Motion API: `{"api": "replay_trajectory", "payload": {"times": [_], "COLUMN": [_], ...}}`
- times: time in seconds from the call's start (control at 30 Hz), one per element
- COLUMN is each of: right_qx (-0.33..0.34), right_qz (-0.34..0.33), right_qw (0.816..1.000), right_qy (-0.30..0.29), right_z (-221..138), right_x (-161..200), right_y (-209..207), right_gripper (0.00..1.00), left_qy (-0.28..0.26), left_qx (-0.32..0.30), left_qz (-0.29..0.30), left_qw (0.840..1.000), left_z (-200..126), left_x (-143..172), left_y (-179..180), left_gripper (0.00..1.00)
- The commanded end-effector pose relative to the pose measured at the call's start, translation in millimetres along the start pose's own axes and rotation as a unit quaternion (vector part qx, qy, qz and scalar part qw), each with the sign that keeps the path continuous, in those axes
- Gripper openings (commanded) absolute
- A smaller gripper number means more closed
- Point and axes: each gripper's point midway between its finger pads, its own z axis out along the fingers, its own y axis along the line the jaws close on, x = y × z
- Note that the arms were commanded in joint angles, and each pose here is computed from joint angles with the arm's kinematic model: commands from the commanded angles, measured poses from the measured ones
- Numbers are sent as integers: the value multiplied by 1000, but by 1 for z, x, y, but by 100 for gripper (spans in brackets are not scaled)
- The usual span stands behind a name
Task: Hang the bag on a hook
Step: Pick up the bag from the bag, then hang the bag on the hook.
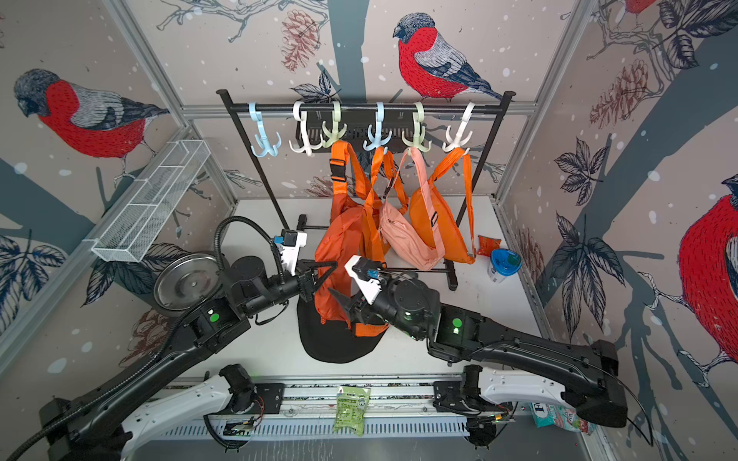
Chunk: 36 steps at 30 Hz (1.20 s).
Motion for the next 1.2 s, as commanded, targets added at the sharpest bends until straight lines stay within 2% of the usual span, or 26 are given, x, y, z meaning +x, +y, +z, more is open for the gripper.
{"api": "replay_trajectory", "payload": {"times": [0.0, 0.1, 0.2, 0.4, 0.5, 0.67, 0.9, 0.97, 1.17], "right_qx": [75, 121, 143, 180, 191, 239, 333, 334, 300], "right_qz": [51, 98, 129, 156, 180, 206, 231, 236, 237], "right_qw": [995, 988, 981, 967, 958, 943, 908, 906, 916], "right_qy": [-28, -15, 8, 88, 113, 109, 109, 113, 123], "right_z": [-14, -26, -31, -18, -9, 8, 35, 48, 87], "right_x": [-1, 22, 52, 133, 161, 175, 200, 205, 213], "right_y": [-50, -97, -119, -130, -130, -127, -128, -128, -122], "right_gripper": [83, 87, 93, 96, 95, 95, 97, 97, 95], "left_qy": [-7, -1, 0, -5, -12, -22, -36, -39, -48], "left_qx": [8, 18, 22, 29, 32, 31, 38, 38, 33], "left_qz": [31, 38, 39, 39, 37, 28, 20, 18, 17], "left_qw": [999, 999, 999, 999, 999, 999, 998, 998, 998], "left_z": [-3, -2, -2, -4, -6, -9, -13, -15, -23], "left_x": [-7, -6, -6, -7, -9, -9, -13, -12, -10], "left_y": [-6, -10, -11, -14, -15, -14, -17, -16, -14], "left_gripper": [0, 0, 0, 0, 0, 0, 0, 0, 0]}}
